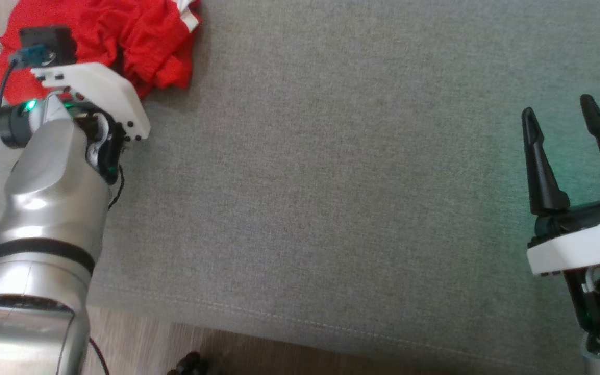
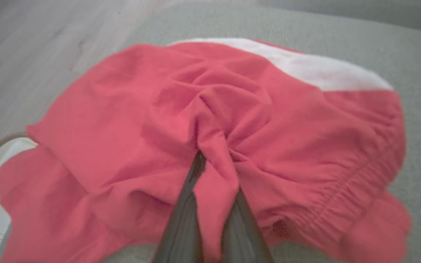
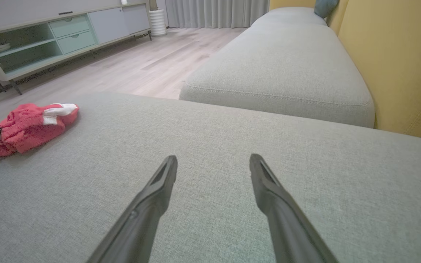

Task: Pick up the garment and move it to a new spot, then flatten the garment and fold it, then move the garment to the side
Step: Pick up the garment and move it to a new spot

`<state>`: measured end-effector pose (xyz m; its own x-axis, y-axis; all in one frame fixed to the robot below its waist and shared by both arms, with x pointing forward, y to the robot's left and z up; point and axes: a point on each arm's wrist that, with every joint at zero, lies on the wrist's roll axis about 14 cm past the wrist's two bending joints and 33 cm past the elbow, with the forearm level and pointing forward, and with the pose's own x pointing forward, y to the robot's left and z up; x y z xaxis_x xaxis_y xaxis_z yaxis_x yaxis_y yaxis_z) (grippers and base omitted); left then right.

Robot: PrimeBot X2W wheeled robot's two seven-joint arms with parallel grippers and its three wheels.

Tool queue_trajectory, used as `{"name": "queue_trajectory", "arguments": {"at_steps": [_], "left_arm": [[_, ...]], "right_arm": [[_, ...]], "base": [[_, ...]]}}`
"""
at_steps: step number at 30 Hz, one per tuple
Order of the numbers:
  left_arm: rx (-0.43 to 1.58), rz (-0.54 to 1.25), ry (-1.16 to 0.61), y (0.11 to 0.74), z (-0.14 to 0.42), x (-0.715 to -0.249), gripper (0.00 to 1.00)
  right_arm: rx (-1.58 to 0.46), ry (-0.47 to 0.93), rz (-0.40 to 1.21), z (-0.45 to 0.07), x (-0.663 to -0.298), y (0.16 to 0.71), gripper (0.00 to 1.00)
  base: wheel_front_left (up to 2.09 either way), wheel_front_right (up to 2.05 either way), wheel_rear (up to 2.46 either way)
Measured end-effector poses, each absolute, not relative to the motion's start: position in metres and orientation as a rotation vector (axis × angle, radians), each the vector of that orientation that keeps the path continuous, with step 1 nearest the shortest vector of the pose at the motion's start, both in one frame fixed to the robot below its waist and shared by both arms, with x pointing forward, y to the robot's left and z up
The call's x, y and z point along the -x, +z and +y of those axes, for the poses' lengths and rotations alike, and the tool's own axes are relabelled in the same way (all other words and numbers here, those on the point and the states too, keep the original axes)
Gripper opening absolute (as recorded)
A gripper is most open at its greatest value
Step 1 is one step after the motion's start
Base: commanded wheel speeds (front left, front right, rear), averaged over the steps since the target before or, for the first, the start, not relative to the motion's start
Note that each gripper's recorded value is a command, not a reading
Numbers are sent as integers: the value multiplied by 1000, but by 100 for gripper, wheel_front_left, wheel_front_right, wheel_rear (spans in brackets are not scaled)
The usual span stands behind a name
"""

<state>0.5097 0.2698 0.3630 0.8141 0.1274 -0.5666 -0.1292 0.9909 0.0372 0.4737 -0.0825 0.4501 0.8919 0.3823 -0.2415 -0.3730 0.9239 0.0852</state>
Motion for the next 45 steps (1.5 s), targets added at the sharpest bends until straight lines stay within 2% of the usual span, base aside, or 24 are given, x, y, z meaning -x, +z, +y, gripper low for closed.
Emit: {"name": "queue_trajectory", "arguments": {"at_steps": [11, 16, 20, 25, 38, 45], "left_arm": [[-59, 229, 158, 461, 293, -518, 0], [-81, 28, 123, 516, 278, -503, 0], [-62, -75, 61, 534, 244, -470, 0], [-9, -84, -42, 539, 192, -447, 0], [133, 57, -538, 508, -1, -432, 0], [84, 181, -653, 462, -45, -439, 0]], "right_arm": [[-67, 392, 153, -78, -457, 491, 100], [-81, 393, 90, -76, -446, 514, 100], [-110, 374, 56, -80, -431, 528, 100], [-125, 303, 73, -104, -410, 522, 100], [-153, 42, 64, -186, -371, 520, 100], [-167, -70, 94, -218, -356, 507, 100]], "base": [[0, 0, 0], [0, 0, 0], [0, 0, 0], [0, 0, 0], [0, 0, 0], [0, 0, 0]]}}
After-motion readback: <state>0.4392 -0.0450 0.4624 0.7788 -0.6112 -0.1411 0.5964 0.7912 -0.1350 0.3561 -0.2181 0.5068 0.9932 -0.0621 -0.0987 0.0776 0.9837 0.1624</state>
